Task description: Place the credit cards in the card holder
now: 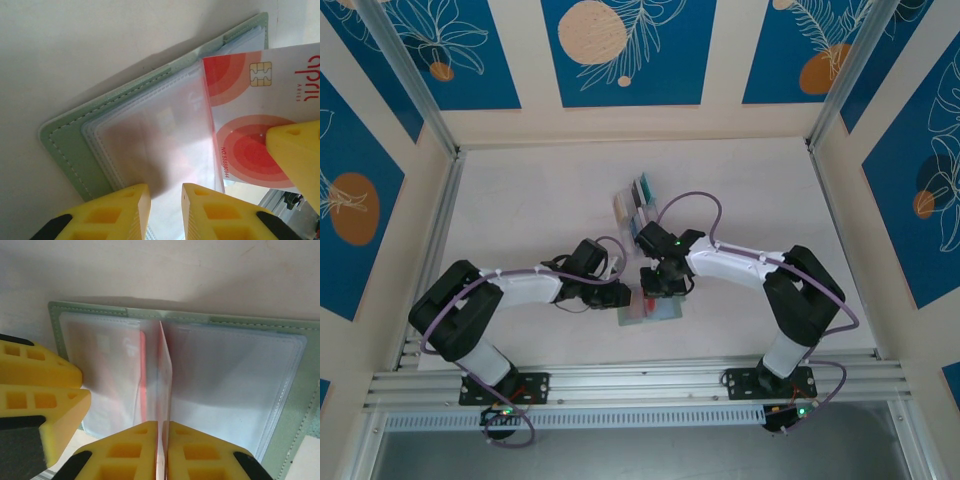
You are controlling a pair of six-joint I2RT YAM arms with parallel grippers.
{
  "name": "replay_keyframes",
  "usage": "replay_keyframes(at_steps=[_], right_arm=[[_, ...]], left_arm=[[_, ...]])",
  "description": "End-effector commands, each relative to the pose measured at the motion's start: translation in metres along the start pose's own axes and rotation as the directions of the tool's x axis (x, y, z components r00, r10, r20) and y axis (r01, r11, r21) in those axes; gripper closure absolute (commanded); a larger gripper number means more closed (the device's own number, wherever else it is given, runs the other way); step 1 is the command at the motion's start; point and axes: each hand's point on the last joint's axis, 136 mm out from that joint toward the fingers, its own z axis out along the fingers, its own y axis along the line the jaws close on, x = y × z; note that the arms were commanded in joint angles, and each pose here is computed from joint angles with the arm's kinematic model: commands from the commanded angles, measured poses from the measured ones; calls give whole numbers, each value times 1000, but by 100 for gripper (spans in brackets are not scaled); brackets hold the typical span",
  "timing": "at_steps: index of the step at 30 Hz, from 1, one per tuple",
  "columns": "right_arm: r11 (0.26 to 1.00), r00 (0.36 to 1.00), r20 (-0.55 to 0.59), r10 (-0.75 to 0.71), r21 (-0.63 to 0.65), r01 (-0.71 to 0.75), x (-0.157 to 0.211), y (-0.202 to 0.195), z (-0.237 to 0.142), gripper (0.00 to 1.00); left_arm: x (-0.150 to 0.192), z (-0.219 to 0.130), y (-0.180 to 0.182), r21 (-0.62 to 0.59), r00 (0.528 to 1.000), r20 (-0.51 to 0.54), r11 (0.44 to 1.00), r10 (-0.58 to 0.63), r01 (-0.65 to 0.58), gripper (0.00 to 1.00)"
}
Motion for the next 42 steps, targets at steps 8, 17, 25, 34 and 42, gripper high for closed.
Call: replay_keyframes(at_steps=[8,17,25,34,42], right_arm=[[999,999,-30,-24,-31,23,9,5,-6,100],[995,998,46,-31,-97,36,3,1,-43,100],[969,997,61,-50,-240,64,6,6,-52,100],[927,996,7,-84,-367,81,14,14,-33,100],[923,996,-55,-67,-383,41,18,6,-13,100]], left_arm=[[20,0,21,-83,998,-43,996,-42,38,75],[13,-17,0,-31,1000,-18,999,-10,9,75],[9,-31,0,-42,1000,-2,999,-2,2,74],[7,-21,17,-96,999,-30,995,-20,17,77],[8,-14,30,-130,998,-49,991,-38,31,79]])
